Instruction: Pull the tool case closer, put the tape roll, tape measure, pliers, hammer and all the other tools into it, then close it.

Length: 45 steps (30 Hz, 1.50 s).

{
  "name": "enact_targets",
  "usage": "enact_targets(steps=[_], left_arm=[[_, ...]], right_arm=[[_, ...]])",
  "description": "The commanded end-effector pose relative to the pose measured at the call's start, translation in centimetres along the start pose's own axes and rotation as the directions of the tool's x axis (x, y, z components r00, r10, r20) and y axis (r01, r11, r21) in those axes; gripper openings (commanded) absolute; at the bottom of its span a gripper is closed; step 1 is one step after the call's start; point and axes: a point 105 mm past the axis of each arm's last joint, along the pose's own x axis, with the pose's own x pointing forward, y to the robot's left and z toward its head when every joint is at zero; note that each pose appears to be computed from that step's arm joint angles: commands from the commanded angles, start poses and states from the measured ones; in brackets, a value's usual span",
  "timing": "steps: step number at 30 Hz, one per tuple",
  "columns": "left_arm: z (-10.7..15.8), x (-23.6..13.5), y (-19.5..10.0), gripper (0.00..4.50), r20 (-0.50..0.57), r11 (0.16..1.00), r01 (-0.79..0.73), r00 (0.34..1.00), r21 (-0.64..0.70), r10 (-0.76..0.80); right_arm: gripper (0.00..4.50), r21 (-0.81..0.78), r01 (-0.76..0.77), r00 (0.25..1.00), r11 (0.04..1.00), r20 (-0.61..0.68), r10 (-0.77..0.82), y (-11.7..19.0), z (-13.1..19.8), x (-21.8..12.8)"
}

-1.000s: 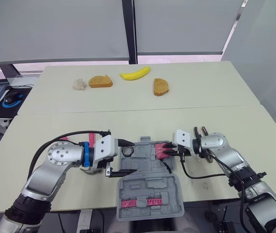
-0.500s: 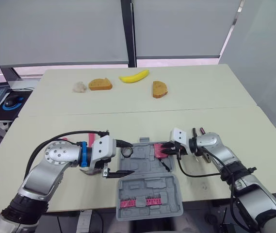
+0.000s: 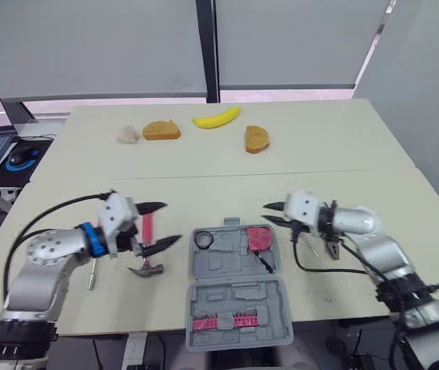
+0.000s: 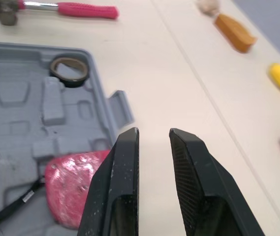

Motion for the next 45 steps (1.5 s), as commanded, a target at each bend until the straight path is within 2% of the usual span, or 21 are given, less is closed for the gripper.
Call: enact_targets(steps=[1,5,8,11,14,20,22,26,30,32,34,37,41,45], left_arm=[[-0.9,-3.9,3.3,4.50,0.002,0.968,-0.246,0.969,-0.057,0.246],[-3.8,-8.7,5.1,4.50,-0.080,0.870,-0.468,0.884,-0.155,0.461],[-6.3,-12.5,4.9,4.50,-0.175,0.794,-0.573,0.819,-0.203,0.546],[-8.2,-15.4,3.8,4.50,-0.254,0.730,-0.639,0.768,-0.241,0.588],[-9.5,-17.0,2.5,4.50,-0.312,0.693,-0.672,0.738,-0.260,0.599],[-10.9,-18.0,0.9,4.50,-0.370,0.673,-0.689,0.720,-0.271,0.588],[-11.0,-18.0,0.8,4.50,-0.377,0.674,-0.688,0.719,-0.270,0.584],[-10.4,-17.4,0.8,4.50,-0.368,0.698,-0.666,0.738,-0.262,0.566],[-8.7,-15.0,0.5,4.50,-0.331,0.816,-0.534,0.828,-0.219,0.453],[-7.3,-12.6,-0.3,4.50,-0.293,0.904,-0.389,0.898,-0.177,0.329],[-5.9,-10.2,-1.2,4.50,-0.252,0.955,-0.259,0.943,-0.143,0.218],[-3.0,-5.8,-3.0,4.50,-0.152,0.996,-0.043,0.988,-0.077,0.031],[0.9,-1.4,-5.2,4.50,-0.001,0.987,0.161,0.987,-0.004,-0.161],[3.9,0.9,-7.8,4.50,0.071,0.923,0.372,0.923,0.101,-0.379]], right_arm=[[1.00,0.074,0.152,0.988,0.986,-0.037,-0.149,-1.9,0.3,-4.8],[1.00,0.146,0.309,0.944,0.940,-0.168,-0.284,-2.2,-1.7,-10.1],[1.00,0.179,0.430,0.887,0.885,-0.263,-0.379,-1.3,-3.4,-13.6],[1.61,0.220,0.569,0.807,0.792,-0.334,-0.487,0.0,-5.1,-16.4],[2.23,0.247,0.636,0.755,0.731,-0.397,-0.522,2.2,-6.4,-18.2],[3.68,0.298,0.648,0.740,0.701,-0.463,-0.488,5.5,-8.1,-19.0],[4.43,0.302,0.651,0.739,0.697,-0.466,-0.487,5.6,-8.3,-19.1],[4.49,0.303,0.644,0.744,0.703,-0.464,-0.481,5.3,-8.5,-19.0],[4.49,0.299,0.624,0.758,0.721,-0.456,-0.467,4.6,-8.5,-18.7],[4.49,0.313,0.611,0.770,0.727,-0.447,-0.455,4.4,-8.4,-18.1],[4.49,0.329,0.591,0.786,0.736,-0.439,-0.436,4.5,-8.3,-17.2],[4.49,0.349,0.585,0.793,0.732,-0.437,-0.425,4.6,-8.5,-15.5],[4.49,0.372,0.595,0.792,0.713,-0.422,-0.441,4.4,-8.5,-13.0],[4.49,0.400,0.617,0.779,0.678,-0.430,-0.456,4.3,-9.0,-10.9]])
